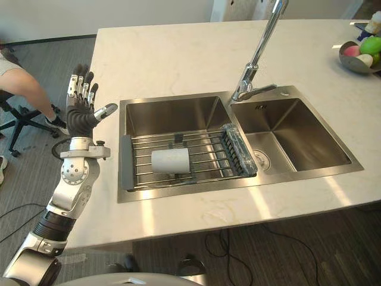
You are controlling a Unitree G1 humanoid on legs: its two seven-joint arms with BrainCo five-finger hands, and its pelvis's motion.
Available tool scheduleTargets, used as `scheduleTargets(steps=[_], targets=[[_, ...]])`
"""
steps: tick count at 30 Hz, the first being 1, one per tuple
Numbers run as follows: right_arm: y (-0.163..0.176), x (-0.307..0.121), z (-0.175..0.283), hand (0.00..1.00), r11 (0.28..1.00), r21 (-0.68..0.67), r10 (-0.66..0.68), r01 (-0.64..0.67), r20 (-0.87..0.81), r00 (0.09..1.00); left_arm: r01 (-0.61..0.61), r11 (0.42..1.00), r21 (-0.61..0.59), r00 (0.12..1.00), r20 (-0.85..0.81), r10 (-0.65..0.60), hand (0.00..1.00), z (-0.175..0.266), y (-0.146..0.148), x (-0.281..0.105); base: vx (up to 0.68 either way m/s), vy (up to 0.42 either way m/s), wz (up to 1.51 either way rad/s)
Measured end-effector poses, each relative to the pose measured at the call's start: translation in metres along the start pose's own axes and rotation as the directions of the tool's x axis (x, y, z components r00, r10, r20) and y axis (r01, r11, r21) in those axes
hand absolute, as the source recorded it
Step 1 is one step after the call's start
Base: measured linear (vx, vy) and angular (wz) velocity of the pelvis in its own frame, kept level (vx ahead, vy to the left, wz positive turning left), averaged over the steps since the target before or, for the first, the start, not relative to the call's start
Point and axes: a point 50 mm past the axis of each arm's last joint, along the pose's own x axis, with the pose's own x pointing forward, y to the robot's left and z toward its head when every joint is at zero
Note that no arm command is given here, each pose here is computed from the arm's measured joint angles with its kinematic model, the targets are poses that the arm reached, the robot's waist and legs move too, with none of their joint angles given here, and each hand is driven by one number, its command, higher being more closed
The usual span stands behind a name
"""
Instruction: Walk over to the sink, pick up the cup, carry it to the dishwasher, place the cup inside the dishwasher, then close the dishwasher door
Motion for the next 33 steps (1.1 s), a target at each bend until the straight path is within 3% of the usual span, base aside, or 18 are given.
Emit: scheduleTargets(steps=[4,12,17,20,21,23,25,29,33], targets=[[0.004,0.003,0.019,0.00,1.000,0.006,0.020,-0.020,0.013,1.000,0.002,1.000,-0.023,0.999,-0.041,-0.003,0.00,-0.007,-0.002,-0.014,-0.10,-0.016,0.16],[0.006,0.002,0.017,0.00,0.993,0.106,0.056,-0.050,-0.046,0.997,0.114,0.993,-0.012,0.992,0.062,-0.113,0.00,0.018,-0.008,-0.012,0.05,-0.002,-0.02],[0.012,0.000,0.010,0.00,0.991,0.099,0.095,-0.088,-0.068,0.993,0.298,0.948,0.110,0.953,0.022,-0.302,0.00,0.011,-0.020,-0.019,0.09,-0.002,-0.09],[0.012,0.000,0.010,0.00,0.984,0.142,0.118,-0.109,-0.059,0.991,0.461,0.849,0.260,0.884,-0.056,-0.463,0.00,0.002,-0.033,-0.019,0.03,0.004,-0.03],[0.013,0.000,0.012,0.00,0.982,0.146,0.128,-0.120,-0.045,0.991,0.525,0.787,0.323,0.847,-0.115,-0.518,0.00,-0.006,-0.035,-0.019,0.00,0.000,0.00],[0.012,0.000,0.013,0.00,0.979,0.156,0.136,-0.129,-0.039,0.990,0.574,0.734,0.364,0.815,-0.168,-0.555,0.00,-0.013,-0.037,-0.019,0.00,0.000,0.00],[0.010,0.000,0.015,0.00,0.978,0.158,0.142,-0.135,-0.033,0.989,0.649,0.636,0.417,0.755,-0.250,-0.607,0.00,-0.023,-0.040,-0.021,0.00,0.000,0.00],[0.004,0.001,0.009,0.00,0.972,0.199,0.142,-0.127,-0.059,0.988,0.751,0.486,0.447,0.646,-0.345,-0.681,0.00,-0.031,-0.053,-0.026,0.00,0.000,0.00],[0.002,0.000,-0.001,0.00,0.968,0.217,0.152,-0.128,-0.098,0.984,0.786,0.409,0.463,0.594,-0.383,-0.707,0.00,-0.034,-0.063,-0.027,0.00,0.000,0.00]])
